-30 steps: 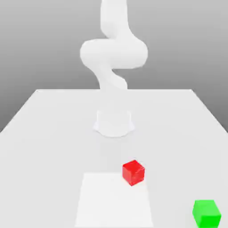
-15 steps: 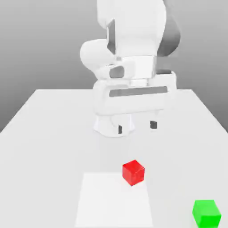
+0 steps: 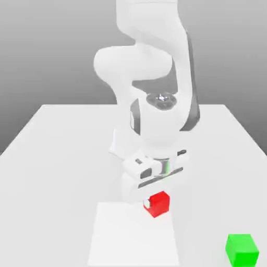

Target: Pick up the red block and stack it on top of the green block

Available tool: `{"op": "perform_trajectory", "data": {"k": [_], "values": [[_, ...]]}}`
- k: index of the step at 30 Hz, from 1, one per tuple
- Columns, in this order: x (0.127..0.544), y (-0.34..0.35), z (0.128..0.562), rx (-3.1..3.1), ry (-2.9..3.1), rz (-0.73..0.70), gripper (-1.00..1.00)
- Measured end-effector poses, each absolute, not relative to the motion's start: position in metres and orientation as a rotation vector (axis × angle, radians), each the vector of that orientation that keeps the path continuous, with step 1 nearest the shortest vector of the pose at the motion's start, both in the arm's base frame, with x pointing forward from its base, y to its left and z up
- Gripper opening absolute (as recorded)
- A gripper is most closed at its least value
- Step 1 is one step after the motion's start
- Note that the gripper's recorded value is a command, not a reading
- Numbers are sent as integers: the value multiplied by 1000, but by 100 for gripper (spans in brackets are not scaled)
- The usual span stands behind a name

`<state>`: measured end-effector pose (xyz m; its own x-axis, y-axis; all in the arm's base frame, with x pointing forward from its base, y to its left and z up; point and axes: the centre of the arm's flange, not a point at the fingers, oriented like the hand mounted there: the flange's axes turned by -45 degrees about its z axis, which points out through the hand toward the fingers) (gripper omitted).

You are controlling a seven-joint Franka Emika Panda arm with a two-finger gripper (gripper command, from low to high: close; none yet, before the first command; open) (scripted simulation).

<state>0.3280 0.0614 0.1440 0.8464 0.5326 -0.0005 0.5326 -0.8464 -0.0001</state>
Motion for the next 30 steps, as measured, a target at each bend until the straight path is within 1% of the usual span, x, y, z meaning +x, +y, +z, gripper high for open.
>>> {"op": "perform_trajectory", "data": {"k": [2,9,23,26,28,30], "values": [[329,62,151,3018,871,-1,-100],[330,63,204,3016,879,-1,-100],[445,195,239,2809,1421,-1,-100],[463,229,245,2747,1532,-1,-100],[469,240,229,2727,1563,-2,-100],[470,243,201,2722,1570,-2,-100]]}}
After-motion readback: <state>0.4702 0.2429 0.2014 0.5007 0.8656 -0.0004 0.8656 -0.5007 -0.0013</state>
